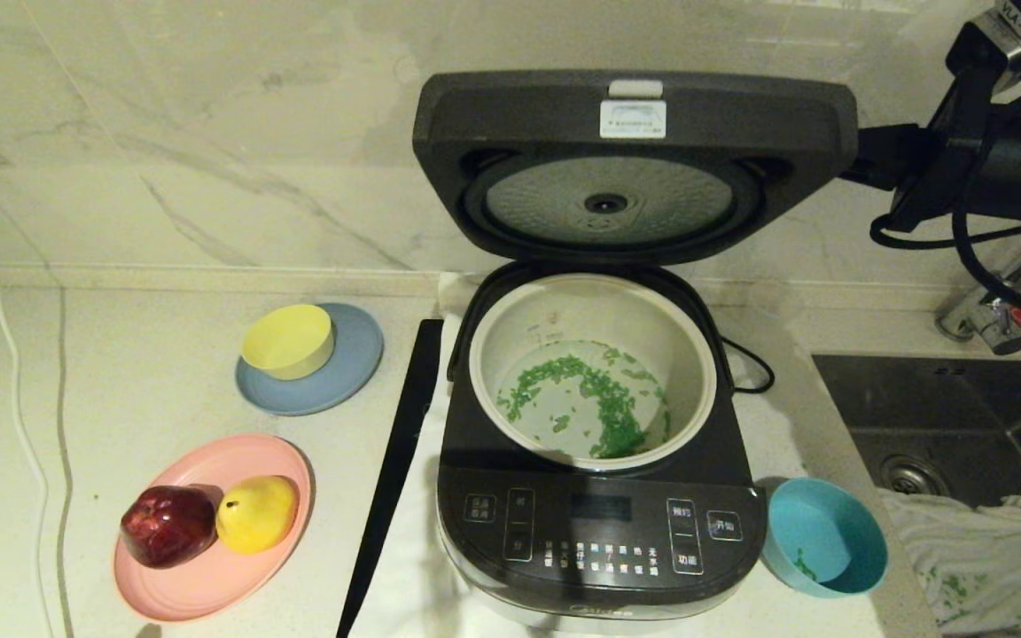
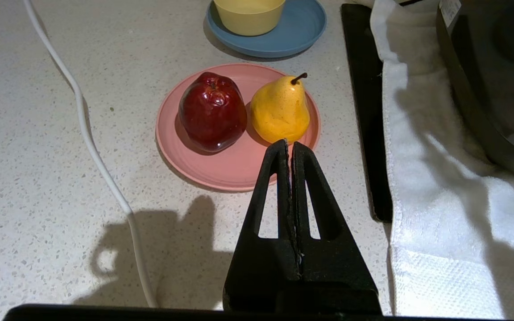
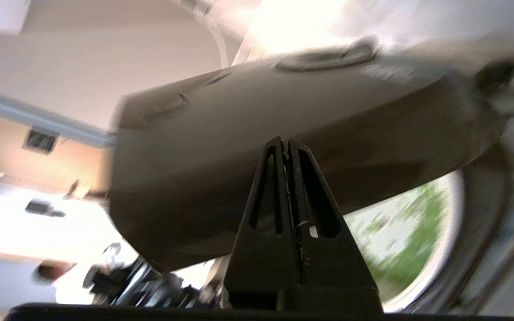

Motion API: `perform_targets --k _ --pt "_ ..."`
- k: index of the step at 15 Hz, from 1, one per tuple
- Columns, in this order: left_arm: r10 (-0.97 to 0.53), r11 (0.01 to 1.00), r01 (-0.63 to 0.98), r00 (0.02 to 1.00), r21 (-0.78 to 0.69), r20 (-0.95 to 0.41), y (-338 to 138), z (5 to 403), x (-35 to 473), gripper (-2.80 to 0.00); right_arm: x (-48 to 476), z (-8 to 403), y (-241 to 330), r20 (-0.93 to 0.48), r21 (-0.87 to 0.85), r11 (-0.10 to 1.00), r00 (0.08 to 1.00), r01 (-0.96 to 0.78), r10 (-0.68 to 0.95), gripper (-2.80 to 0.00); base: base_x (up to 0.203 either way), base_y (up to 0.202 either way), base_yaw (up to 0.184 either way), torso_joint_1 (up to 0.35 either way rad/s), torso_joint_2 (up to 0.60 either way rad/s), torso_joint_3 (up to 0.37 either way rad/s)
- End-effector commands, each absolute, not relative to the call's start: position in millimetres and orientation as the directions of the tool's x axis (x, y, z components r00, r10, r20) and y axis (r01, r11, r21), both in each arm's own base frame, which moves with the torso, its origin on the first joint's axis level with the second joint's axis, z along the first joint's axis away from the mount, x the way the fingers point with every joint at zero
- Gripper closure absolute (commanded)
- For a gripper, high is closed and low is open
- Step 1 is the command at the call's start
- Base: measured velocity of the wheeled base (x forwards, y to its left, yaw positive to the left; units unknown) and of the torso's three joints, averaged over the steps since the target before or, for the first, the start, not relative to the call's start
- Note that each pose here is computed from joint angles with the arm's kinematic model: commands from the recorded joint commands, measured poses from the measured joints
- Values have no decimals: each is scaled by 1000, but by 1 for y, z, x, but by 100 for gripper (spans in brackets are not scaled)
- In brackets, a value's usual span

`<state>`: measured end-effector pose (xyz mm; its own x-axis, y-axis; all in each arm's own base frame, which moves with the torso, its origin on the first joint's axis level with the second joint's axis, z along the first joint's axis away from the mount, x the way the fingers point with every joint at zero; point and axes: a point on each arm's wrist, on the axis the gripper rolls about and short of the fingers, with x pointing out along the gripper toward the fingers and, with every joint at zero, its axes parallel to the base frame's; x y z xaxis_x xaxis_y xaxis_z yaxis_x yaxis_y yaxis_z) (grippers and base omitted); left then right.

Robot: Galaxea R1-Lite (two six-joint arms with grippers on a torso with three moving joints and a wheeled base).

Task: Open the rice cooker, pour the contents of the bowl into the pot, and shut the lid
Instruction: Close the rice cooker

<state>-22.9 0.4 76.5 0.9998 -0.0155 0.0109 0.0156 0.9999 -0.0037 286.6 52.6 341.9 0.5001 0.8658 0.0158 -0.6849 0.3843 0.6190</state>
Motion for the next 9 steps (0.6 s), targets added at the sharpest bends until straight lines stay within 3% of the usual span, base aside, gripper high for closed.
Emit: perform_targets --k 1,9 --pt "-15 1000 15 1000 -3 9 0 76 -23 0 265 333 57 -3 641 357 463 -679 886 0 0 0 0 0 0 0" --pt "-15 1000 15 1000 -4 9 0 76 -23 0 230 261 77 -147 743 337 350 -578 925 0 0 0 0 0 0 0"
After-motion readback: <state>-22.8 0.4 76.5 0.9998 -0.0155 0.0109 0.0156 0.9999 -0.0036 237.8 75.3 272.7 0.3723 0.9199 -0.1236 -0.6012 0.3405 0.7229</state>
